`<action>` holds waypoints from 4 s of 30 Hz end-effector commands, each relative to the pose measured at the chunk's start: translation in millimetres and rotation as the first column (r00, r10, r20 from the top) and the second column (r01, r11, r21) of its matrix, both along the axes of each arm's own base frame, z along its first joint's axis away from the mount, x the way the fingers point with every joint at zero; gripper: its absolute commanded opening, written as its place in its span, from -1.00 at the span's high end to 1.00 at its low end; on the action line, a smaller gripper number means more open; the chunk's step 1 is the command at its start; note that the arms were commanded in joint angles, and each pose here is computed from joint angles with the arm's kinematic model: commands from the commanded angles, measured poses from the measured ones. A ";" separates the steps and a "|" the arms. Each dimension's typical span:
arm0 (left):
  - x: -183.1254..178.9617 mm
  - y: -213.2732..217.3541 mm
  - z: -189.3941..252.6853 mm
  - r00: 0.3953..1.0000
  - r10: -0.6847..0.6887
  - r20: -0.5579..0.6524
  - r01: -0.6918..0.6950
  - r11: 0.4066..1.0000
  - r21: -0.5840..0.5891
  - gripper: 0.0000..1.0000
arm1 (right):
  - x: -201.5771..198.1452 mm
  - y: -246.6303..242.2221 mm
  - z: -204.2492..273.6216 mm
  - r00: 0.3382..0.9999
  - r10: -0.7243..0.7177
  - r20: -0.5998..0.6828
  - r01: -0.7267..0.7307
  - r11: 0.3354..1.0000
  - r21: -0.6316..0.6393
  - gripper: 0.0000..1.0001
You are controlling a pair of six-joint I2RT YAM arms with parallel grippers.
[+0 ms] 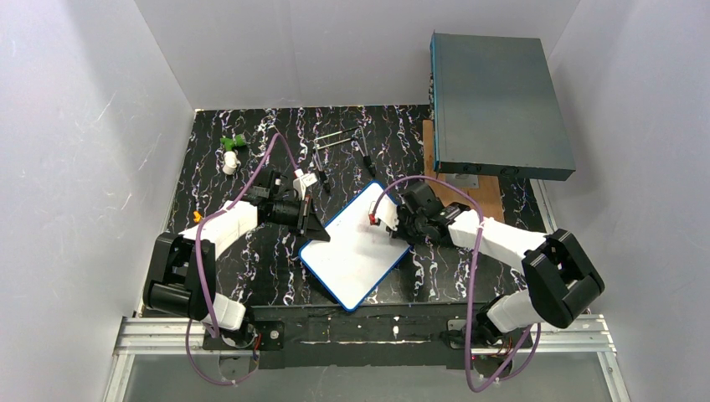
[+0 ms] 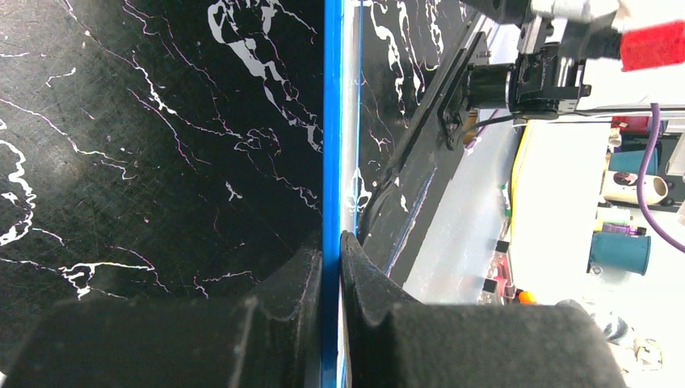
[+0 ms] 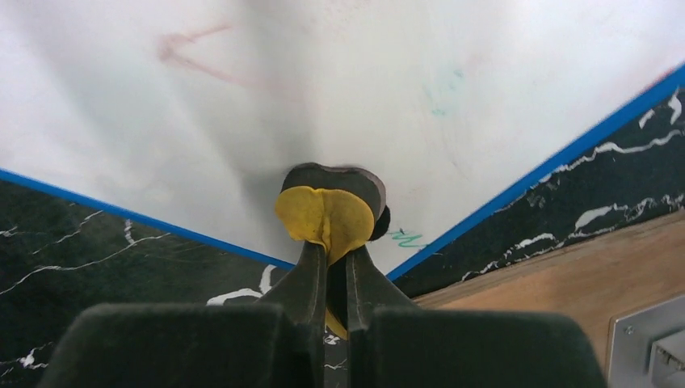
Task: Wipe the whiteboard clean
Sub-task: Erase the whiteboard at the center of the board.
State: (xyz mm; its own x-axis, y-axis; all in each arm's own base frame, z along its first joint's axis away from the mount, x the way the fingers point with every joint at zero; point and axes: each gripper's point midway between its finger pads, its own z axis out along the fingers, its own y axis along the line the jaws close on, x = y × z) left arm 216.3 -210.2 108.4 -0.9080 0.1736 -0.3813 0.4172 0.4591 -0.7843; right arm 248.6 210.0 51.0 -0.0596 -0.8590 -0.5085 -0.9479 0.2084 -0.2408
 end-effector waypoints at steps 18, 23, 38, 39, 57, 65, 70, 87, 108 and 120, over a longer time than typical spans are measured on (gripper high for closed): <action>2.5 0.9 7.2 0.996 -0.025 0.088 0.024 1.000 0.016 1.00 | -19.2 -17.4 -11.9 0.994 0.055 -0.092 -0.058 0.998 -0.025 0.97; 2.6 0.9 7.6 0.996 -0.025 0.090 0.024 1.000 0.015 1.00 | 16.3 -30.7 -10.0 0.995 -0.092 0.036 0.095 0.992 -0.086 0.97; 1.8 1.2 7.4 0.996 -0.025 0.091 0.024 1.000 0.016 1.00 | 35.9 -61.7 -12.5 0.980 -0.162 0.117 0.182 0.965 -0.190 0.97; 2.2 1.4 7.4 0.996 -0.024 0.090 0.022 1.000 0.017 1.00 | 28.9 -62.5 -14.2 0.987 -0.136 0.086 0.152 0.967 -0.206 0.97; -0.6 -1.6 9.9 0.994 -0.041 0.099 0.040 0.999 0.008 1.00 | 56.4 32.6 38.1 0.988 -0.147 0.041 0.144 0.987 0.066 0.97; -1.4 -1.6 10.6 0.993 -0.043 0.111 0.042 0.999 0.007 1.00 | -26.8 137.2 58.1 0.977 0.182 -0.107 -0.151 0.957 0.247 0.97; -1.8 -1.5 11.7 0.992 -0.042 0.118 0.042 0.999 0.007 1.00 | -52.8 137.1 37.2 0.966 0.233 -0.110 -0.207 0.956 0.210 0.97; -2.3 -3.6 18.4 0.990 -0.046 0.135 0.049 0.999 -0.017 1.00 | 43.9 41.6 35.4 0.985 -0.161 0.062 0.148 0.974 0.170 0.97; -4.3 -8.4 23.4 0.988 -0.059 0.141 0.068 0.996 -0.064 1.00 | -43.5 168.2 63.5 0.983 0.185 0.010 -0.181 0.948 0.260 0.97; -5.8 -10.4 30.3 0.984 -0.068 0.163 0.083 0.992 -0.090 1.00 | 69.5 58.1 53.6 0.963 -0.231 0.139 0.200 0.958 0.206 0.97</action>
